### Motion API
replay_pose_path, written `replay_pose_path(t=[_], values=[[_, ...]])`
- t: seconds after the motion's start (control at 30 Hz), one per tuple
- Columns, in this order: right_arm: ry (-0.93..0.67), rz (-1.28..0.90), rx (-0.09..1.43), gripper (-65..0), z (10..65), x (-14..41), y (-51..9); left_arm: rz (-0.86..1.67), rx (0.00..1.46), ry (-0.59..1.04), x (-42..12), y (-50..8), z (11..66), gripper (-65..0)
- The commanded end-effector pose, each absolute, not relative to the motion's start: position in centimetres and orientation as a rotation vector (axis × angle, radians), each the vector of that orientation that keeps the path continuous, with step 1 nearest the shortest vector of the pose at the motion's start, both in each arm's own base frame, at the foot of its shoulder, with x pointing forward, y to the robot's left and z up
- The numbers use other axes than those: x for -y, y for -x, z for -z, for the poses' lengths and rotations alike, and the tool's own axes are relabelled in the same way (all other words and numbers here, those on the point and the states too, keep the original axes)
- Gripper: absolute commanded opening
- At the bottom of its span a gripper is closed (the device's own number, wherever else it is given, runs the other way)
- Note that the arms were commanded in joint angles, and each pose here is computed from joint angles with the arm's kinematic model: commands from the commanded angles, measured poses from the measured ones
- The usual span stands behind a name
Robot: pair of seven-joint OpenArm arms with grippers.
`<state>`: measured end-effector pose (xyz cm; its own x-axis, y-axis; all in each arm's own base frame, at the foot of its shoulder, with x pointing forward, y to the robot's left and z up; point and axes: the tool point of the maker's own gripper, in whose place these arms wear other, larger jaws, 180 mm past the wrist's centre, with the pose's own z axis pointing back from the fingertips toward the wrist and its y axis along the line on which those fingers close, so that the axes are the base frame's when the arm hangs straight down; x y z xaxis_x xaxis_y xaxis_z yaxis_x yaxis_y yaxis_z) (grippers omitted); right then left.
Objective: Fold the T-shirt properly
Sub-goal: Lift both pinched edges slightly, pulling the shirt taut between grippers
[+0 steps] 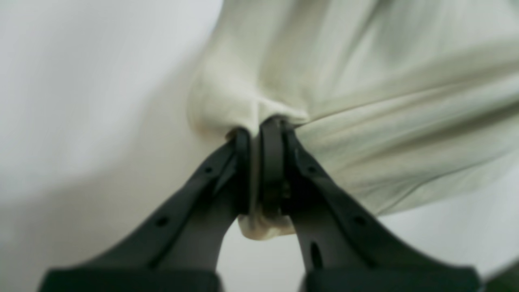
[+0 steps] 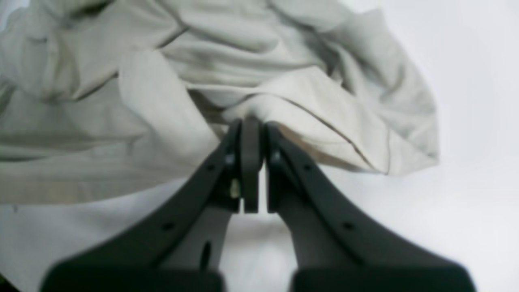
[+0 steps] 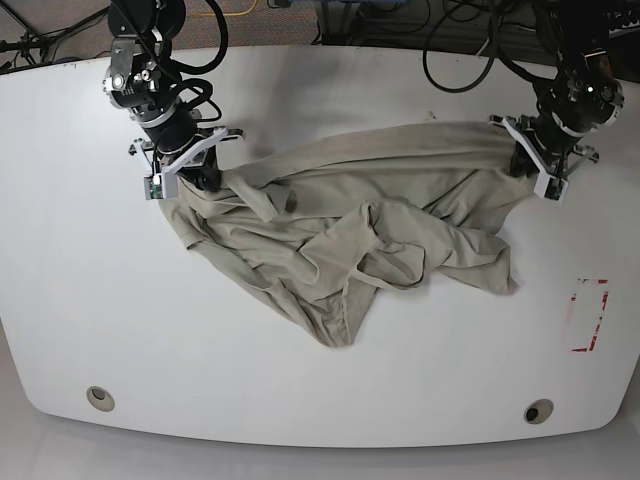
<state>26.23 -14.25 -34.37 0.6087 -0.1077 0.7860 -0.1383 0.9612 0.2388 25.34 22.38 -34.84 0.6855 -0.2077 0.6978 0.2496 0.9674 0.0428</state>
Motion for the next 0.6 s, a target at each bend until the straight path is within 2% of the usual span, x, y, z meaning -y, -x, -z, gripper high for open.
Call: replay_pose_path(t=[0.0, 0.37, 0.57], values=[[-0.289, -0.026, 0.979, -64.9, 32.9, 14.5, -27.1, 0.267, 0.801, 0.043, -22.4, -25.8, 34.0, -65.0], [-0.304, -0.012, 0.949, -64.9, 33.6, 14.2, -26.0, 0.272, 0.776, 0.048, -21.7, -26.1, 34.5, -64.6], [-0.302, -0.009, 0.928, -65.0, 34.2, 14.0, -25.2, 0.305, 0.684, 0.032, -23.0, -23.3, 36.5, -64.4]])
